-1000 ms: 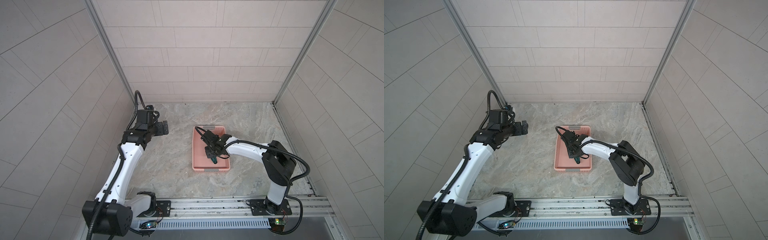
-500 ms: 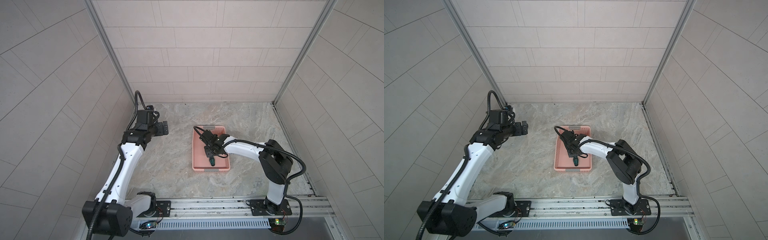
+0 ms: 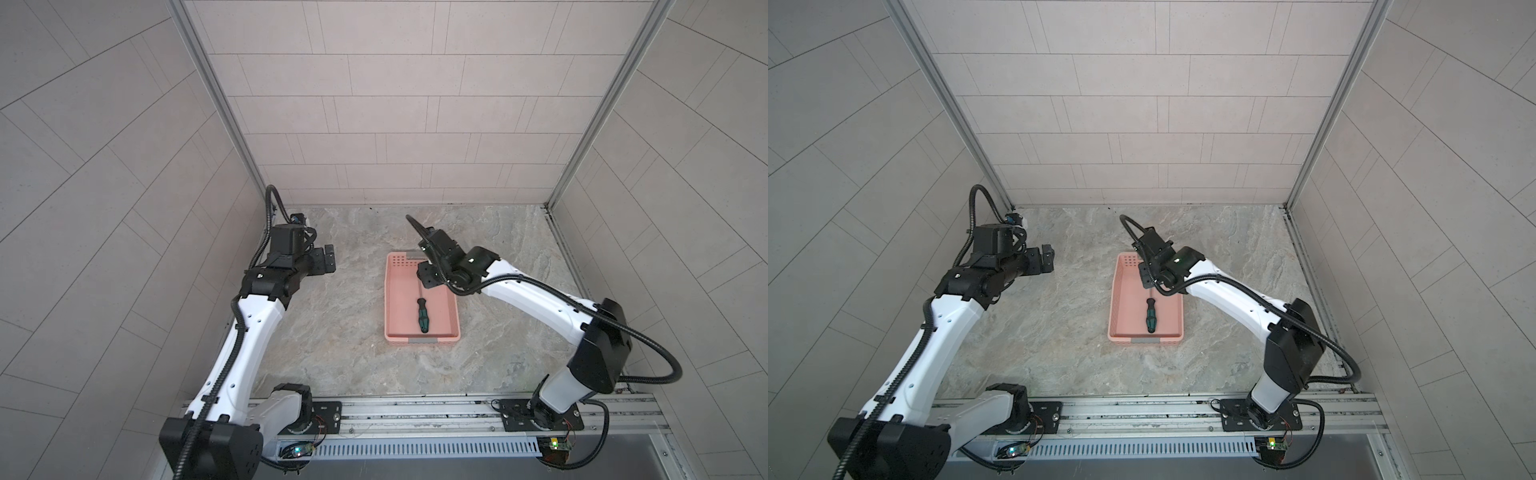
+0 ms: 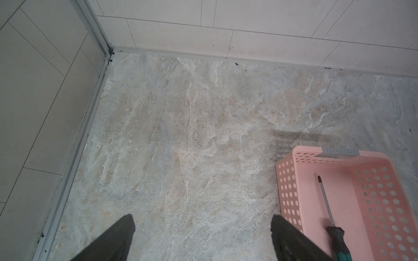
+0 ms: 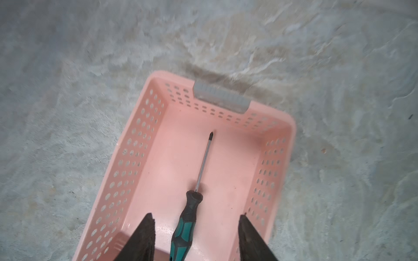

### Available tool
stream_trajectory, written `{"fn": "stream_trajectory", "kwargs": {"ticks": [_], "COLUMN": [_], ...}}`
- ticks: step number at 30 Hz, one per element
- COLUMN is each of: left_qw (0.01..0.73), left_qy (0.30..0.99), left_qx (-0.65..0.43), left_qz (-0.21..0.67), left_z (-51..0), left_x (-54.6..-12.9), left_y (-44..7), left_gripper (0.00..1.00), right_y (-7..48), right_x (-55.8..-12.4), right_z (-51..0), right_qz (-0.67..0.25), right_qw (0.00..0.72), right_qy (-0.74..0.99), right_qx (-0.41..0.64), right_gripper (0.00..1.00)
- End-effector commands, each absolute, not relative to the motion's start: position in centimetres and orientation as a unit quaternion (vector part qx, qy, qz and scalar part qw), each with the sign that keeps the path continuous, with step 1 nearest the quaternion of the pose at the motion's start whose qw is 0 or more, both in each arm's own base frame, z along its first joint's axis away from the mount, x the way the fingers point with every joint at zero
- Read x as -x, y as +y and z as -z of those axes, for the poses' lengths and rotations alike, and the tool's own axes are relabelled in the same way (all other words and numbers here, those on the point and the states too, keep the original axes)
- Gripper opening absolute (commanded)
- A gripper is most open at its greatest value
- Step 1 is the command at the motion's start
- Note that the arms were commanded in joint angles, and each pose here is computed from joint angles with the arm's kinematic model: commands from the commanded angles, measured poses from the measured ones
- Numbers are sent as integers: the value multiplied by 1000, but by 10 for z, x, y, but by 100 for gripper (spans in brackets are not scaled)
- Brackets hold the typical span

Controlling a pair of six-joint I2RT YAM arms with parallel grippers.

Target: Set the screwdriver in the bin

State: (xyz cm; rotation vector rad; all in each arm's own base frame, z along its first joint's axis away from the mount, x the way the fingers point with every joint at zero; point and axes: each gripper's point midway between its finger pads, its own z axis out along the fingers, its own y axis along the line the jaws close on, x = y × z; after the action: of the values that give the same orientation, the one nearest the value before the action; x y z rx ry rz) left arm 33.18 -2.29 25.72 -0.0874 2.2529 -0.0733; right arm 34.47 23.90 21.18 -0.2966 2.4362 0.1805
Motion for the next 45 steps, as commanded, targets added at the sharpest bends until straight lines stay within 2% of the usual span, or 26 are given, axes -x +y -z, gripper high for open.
{"fn": "stream_trajectory", "kwargs": {"ticks": [1,3,5,6,13,20,24,27,30,36,41,45], "left_qw": [456,466,473,479,522,544,537,569,588,567,562,551], "left_qy": [889,884,881,877,852,838,843,821,805,818,823,830], "left_qx": [20,19,19,19,9,-22,34,49,57,32,1,0], "left_qz": [28,28,27,29,33,34,11,2,-52,-92,-83,-91], "left_z": [-264,-265,-266,-269,-270,-251,-234,-221,-205,-169,-148,-131], "left_x": [-332,-332,-331,-330,-330,-338,-344,-348,-343,-344,-361,-375], "left_y": [-25,-24,-24,-24,-26,-33,-17,-11,6,12,2,2], "left_gripper": [100,100,100,100,100,100,100,100,100,100,100,100], "right_y": [200,180,160,150,81,35,26,26,22,19,1,-11], "right_x": [-346,-347,-344,-342,-325,-319,-321,-324,-329,-338,-340,-334], "right_z": [-233,-243,-253,-257,-263,-258,-250,-244,-234,-205,-195,-177], "right_qz": [-50,-44,-37,-29,82,91,84,81,98,127,169,199], "right_qw": [351,369,386,396,445,487,517,540,540,506,535,528], "right_qy": [930,924,918,915,891,868,849,835,833,850,822,819], "right_qx": [101,86,76,73,46,-40,-67,-72,-72,-67,-97,-101], "right_gripper": [59,62,90,99,99,100,100,100,100,100,100,100]}}
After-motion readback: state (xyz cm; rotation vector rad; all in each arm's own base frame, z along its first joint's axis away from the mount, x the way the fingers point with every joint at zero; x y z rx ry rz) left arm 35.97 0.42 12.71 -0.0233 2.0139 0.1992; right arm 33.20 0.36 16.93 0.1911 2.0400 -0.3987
